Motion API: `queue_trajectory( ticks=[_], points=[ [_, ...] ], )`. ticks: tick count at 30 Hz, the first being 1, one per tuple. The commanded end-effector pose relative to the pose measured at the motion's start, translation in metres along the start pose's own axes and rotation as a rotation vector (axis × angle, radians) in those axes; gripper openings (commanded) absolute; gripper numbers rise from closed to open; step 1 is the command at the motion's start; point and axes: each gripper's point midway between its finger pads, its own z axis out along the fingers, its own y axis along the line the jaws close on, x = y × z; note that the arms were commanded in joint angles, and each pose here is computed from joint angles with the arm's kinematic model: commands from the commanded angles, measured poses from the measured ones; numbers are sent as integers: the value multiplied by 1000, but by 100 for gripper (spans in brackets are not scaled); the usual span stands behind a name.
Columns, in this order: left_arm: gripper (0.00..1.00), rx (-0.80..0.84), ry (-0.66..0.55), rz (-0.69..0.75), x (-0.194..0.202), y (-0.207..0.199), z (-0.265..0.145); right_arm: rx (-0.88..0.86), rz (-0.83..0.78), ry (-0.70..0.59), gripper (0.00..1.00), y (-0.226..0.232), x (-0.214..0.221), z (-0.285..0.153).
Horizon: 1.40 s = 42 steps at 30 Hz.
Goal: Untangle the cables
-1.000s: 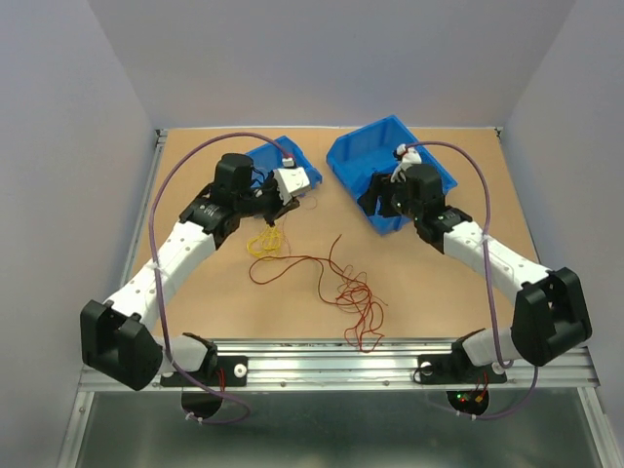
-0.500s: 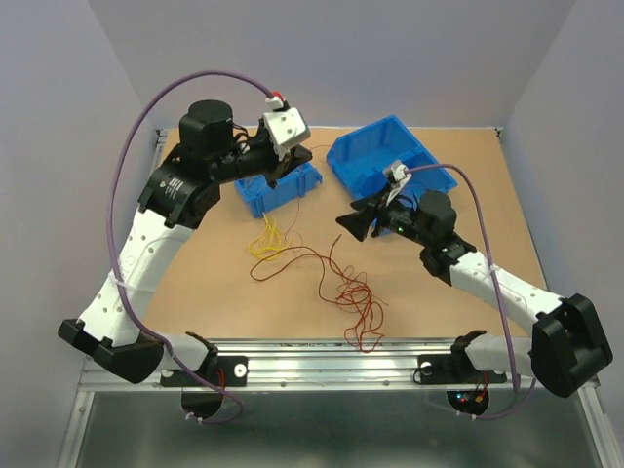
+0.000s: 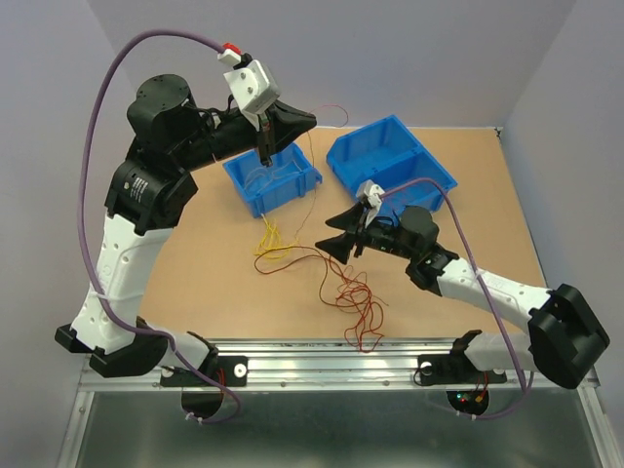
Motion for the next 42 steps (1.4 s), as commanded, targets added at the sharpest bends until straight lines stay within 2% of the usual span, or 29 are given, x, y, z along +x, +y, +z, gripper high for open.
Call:
queue_trajectory(
  ticks=[1,13,19,22,31,33,34,35,36,39,42],
  points=[
    [0,27,-98,-13,-33,-8,-3,-32,-58,-21,72,9,-1,15],
    [0,59,-134,-36,-43,-16,-6,68,-75,7,67,0,19,38],
    [0,60,-126,-43,-38,-15,-3,91,-88,-15,73,-9,21,59],
    [0,65,-120,-46,-34,-15,-1,75,-106,-41,80,-4,13,78],
    [0,19,-128,-8,-41,-11,-10,127,-146,-81,81,-19,-2,123],
    [0,-12,-123,4,-41,-7,-13,122,-142,-93,76,-21,-2,134],
    [0,-26,-122,19,-42,-5,-15,128,-138,-96,69,-23,-3,137],
    [0,-52,-120,24,-42,-1,-16,136,-134,-100,50,-24,-4,140],
    [0,-65,-119,31,-43,0,-19,135,-130,-105,45,-24,-5,144],
    [0,-117,-114,38,-43,7,-24,148,-128,-121,51,-25,-9,147],
    [0,-142,-118,34,-46,9,-28,176,-125,-150,50,-30,-18,150]
  ],
)
